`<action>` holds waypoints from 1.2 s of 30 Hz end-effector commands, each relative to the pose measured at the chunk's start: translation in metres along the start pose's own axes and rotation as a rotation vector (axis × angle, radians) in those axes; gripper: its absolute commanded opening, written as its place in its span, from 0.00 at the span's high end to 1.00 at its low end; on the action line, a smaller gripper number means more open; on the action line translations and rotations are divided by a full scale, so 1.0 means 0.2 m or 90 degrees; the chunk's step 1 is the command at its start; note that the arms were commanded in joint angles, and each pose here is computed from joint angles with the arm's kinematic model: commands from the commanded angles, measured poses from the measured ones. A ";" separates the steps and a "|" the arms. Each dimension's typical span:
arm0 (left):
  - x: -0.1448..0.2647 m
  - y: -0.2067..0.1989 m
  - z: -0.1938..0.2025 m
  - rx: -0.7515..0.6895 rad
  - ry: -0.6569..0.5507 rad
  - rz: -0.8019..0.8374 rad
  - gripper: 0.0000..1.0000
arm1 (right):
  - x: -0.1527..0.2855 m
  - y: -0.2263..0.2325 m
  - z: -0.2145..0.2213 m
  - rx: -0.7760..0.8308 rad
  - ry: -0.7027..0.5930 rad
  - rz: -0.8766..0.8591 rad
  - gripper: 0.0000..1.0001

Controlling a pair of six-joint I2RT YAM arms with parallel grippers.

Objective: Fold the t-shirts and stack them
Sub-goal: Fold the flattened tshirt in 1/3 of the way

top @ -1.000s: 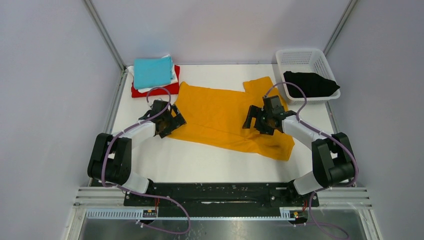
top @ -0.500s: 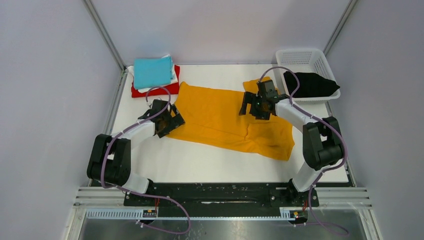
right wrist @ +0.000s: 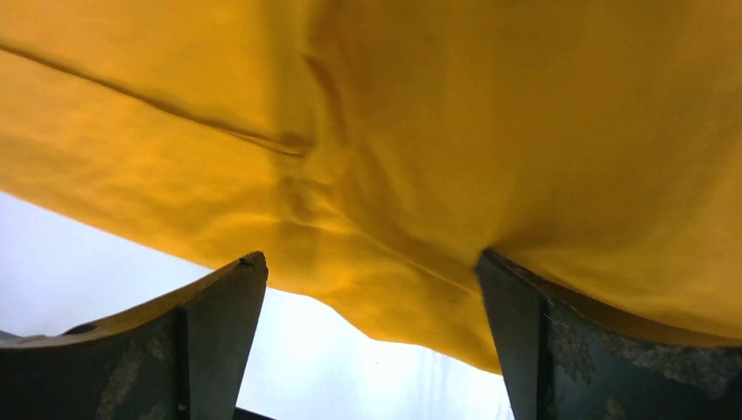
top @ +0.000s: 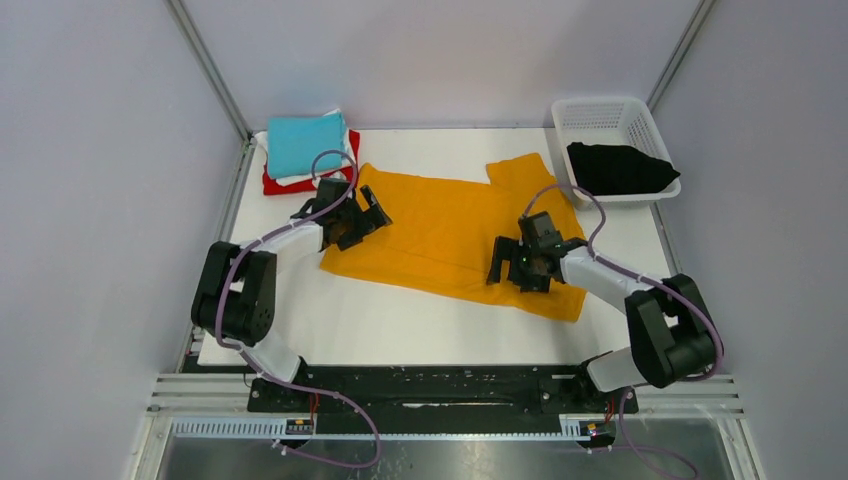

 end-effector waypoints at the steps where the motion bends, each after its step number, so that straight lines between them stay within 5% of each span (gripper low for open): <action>1: -0.08 0.00 0.07 0.012 0.053 0.031 0.01 | -0.07 -0.06 0.08 -0.032 0.028 0.003 0.00; 8: 0.06 0.20 0.35 0.043 0.085 -0.081 0.01 | 0.05 -0.26 0.26 -0.042 0.070 0.113 0.01; 12: 0.22 0.29 0.55 0.073 0.095 -0.112 0.01 | 0.09 -0.33 0.40 -0.067 0.147 0.110 0.00; 19: 0.43 0.39 0.71 0.088 0.063 -0.151 0.01 | 0.21 -0.29 0.41 -0.085 0.141 0.070 0.00; 26: 0.52 0.34 0.60 0.077 -0.005 -0.132 0.01 | 0.26 -0.31 0.43 -0.091 0.117 0.062 0.00; 32: 0.57 0.24 0.24 0.024 -0.136 -0.161 0.01 | 0.36 -0.16 0.22 -0.033 -0.034 0.003 0.00; 36: 0.46 0.27 -0.02 0.003 -0.137 -0.206 0.01 | 0.41 -0.08 0.12 -0.018 -0.112 -0.048 0.01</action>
Point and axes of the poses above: each gripper's point midway between its finger pads, its own x axis back along the fingers, its own y axis along the line the jaws close on, z = x × y, the point moved 8 cm from there along x, back along the fingers, and after that the axes turned 13 degrees about -x, right-handed, at the moved point
